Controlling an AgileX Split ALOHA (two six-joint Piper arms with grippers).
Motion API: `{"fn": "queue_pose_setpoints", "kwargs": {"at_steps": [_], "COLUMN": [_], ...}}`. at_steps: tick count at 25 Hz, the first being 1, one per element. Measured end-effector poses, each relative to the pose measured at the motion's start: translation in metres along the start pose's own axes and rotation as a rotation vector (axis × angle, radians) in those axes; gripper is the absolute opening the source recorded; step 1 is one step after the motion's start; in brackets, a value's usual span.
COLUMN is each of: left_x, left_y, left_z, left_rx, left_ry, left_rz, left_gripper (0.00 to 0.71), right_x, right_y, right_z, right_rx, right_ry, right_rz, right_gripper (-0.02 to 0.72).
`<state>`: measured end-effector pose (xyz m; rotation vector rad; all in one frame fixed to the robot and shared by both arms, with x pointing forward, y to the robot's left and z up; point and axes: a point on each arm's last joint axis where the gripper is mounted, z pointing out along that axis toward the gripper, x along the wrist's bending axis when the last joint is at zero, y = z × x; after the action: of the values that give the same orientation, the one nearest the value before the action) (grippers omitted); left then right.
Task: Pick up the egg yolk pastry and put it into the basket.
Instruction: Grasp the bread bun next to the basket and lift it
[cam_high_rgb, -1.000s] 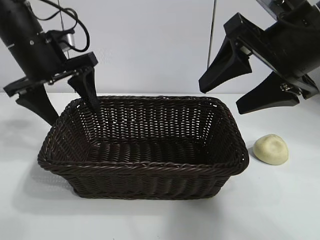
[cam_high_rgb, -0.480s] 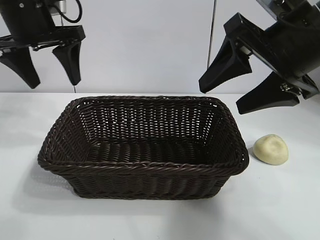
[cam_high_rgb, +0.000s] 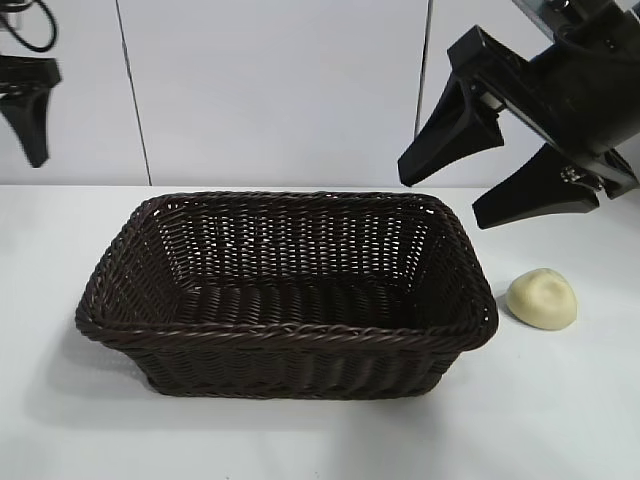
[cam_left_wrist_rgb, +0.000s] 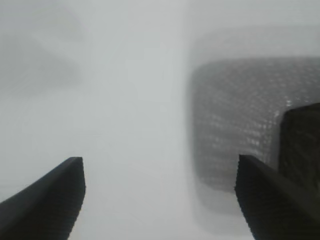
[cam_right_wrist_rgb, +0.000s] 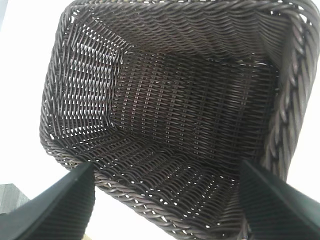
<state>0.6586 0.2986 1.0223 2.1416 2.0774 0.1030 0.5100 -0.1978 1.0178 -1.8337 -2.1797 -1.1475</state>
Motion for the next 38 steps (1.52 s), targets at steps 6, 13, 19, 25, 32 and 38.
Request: {"fn": "queue_pose_setpoints", "kwargs": {"at_steps": [6, 13, 19, 25, 32, 38], "left_x": [0.013, 0.01, 0.005, 0.0, -0.007, -0.01], "left_y": [-0.002, -0.029, -0.085, -0.152, -0.245, -0.312], "left_z": [-0.01, -0.062, -0.083, -0.1, -0.104, -0.093], "left_rx": [-0.021, -0.11, -0.094, -0.104, -0.161, -0.293], "left_ry": [0.01, 0.038, 0.039, 0.04, 0.043, 0.05], "left_rz": [-0.035, -0.023, -0.021, -0.021, -0.018, -0.012], "left_gripper": [0.594, 0.591, 0.591, 0.588, 0.585, 0.585], "right_x": [0.0, 0.0, 0.0, 0.0, 0.0, 0.0], "right_y": [0.0, 0.0, 0.0, 0.0, 0.0, 0.0], "right_z": [0.0, 0.0, 0.0, 0.0, 0.0, 0.0], "right_rx": [0.001, 0.001, 0.001, 0.001, 0.001, 0.001], "right_ry": [-0.001, 0.0, 0.0, 0.0, 0.0, 0.0], "right_rz": [-0.001, -0.001, -0.001, -0.001, -0.001, -0.001], "right_gripper": [0.568, 0.568, 0.568, 0.568, 0.568, 0.568]}}
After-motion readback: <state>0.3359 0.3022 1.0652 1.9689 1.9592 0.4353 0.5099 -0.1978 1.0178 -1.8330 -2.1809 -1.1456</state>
